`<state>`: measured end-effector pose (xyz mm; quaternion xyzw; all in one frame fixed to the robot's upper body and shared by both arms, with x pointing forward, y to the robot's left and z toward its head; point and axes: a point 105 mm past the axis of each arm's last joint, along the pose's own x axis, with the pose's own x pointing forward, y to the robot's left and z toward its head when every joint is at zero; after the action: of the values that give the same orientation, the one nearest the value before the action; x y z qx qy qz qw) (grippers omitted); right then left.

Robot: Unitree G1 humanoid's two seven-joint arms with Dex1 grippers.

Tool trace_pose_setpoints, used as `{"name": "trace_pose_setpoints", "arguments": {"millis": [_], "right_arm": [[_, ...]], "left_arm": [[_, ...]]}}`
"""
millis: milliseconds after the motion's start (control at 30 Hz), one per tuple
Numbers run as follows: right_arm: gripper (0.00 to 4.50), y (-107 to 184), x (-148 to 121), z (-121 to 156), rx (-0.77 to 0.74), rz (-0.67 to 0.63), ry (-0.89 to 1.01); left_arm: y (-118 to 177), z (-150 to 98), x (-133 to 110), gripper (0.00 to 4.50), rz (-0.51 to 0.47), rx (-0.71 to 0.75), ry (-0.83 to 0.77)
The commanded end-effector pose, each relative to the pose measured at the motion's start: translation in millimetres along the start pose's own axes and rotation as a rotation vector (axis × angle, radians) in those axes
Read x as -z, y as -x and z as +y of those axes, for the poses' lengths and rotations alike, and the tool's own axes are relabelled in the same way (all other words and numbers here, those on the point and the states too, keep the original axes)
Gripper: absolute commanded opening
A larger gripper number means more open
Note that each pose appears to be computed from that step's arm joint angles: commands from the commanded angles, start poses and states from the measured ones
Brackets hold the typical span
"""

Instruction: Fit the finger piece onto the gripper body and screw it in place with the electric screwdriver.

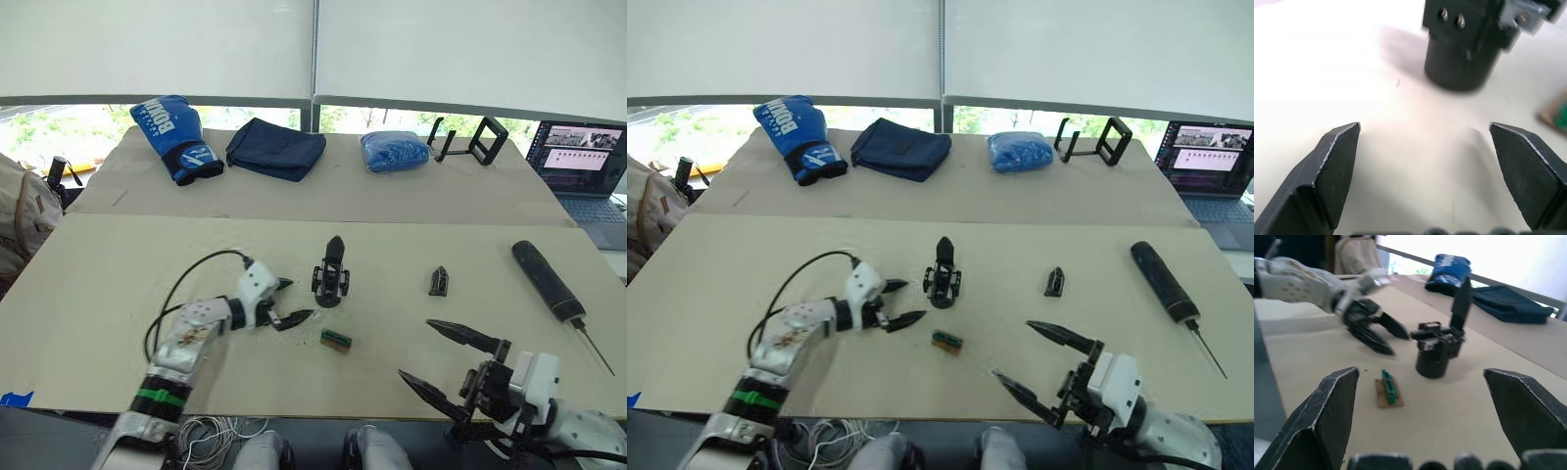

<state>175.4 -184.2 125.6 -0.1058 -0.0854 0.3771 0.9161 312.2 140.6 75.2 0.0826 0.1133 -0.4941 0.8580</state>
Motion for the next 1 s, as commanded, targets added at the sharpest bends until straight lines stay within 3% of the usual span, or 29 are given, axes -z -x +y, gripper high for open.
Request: {"name": "trace_pose_setpoints", "arguments": {"millis": [33,133,267,367,500,600,667,833,1000], "right_arm": [[4.50,24,8,-9,0.138,0.046,0.009],[4.50,24,6,-19,0.283,0.020,-0.026],[4.50,10,4,-29,0.359,0.013,-0.026],[4.50,-5,23,-43,0.463,0.196,-0.167],[4.50,-31,25,-79,0.584,0.307,-0.322],[4.50,-47,34,-100,0.571,0.560,-0.380],[4.50,-55,31,-116,0.582,0.650,-0.453],[4.50,-62,38,-142,0.622,0.840,-0.561],[4.50,-73,42,-158,0.650,0.882,-0.670]], "left_arm": [[29,-5,-23,4.46,-0.100,0.086,-0.026],[51,-9,-39,4.46,-0.177,0.148,-0.007],[63,-12,-51,4.46,-0.179,0.194,-0.008],[60,-8,-66,4.46,-0.206,0.179,-0.053],[54,-13,-84,4.46,-0.253,0.190,-0.085],[50,-21,-99,4.46,-0.306,0.199,-0.105],[47,-29,-103,4.46,-0.313,0.223,-0.108],[41,-38,-108,4.46,-0.327,0.241,-0.116],[41,-42,-110,4.46,-0.331,0.240,-0.121]]}}
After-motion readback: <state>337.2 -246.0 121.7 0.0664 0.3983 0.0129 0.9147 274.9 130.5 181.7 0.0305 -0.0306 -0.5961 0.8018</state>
